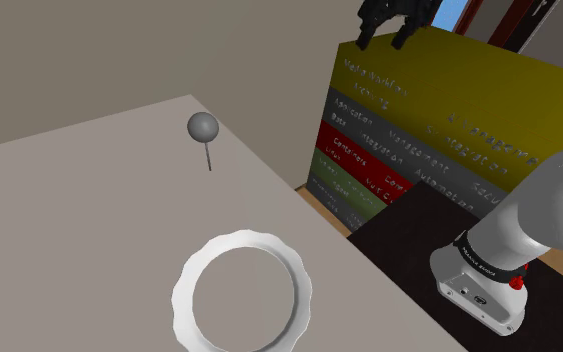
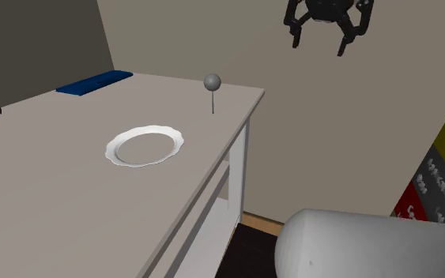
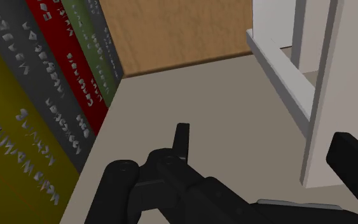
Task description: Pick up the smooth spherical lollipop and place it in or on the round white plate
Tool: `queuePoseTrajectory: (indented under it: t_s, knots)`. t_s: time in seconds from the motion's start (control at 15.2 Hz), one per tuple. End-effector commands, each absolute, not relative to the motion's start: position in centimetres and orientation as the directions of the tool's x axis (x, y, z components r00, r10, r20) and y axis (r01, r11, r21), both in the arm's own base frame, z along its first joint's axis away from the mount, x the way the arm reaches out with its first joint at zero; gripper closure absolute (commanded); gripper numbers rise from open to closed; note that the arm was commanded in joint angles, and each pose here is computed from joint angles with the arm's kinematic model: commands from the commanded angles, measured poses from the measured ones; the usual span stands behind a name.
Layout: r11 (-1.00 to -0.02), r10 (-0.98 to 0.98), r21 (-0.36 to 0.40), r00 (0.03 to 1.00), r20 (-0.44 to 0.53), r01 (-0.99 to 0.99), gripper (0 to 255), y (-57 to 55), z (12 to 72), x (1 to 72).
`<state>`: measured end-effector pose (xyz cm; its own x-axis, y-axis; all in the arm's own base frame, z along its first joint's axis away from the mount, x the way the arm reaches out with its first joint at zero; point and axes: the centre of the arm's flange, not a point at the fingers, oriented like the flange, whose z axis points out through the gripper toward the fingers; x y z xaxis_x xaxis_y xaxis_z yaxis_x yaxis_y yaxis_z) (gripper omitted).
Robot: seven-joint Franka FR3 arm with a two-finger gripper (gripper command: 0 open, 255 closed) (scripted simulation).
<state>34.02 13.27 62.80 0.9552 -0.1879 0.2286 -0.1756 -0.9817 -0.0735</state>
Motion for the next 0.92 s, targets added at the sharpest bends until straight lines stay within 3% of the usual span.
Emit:
queuePoseTrajectory:
  t_s: [0.0, 0.86]
  knots:
    - [-0.981, -0.196, -0.057, 0.953, 0.232, -0.188, 0, 16.3, 62.4, 34.7]
    - [-0.964, -0.236, 0.059, 0.937, 0.256, -0.259, 0, 34.0, 57.9, 40.1]
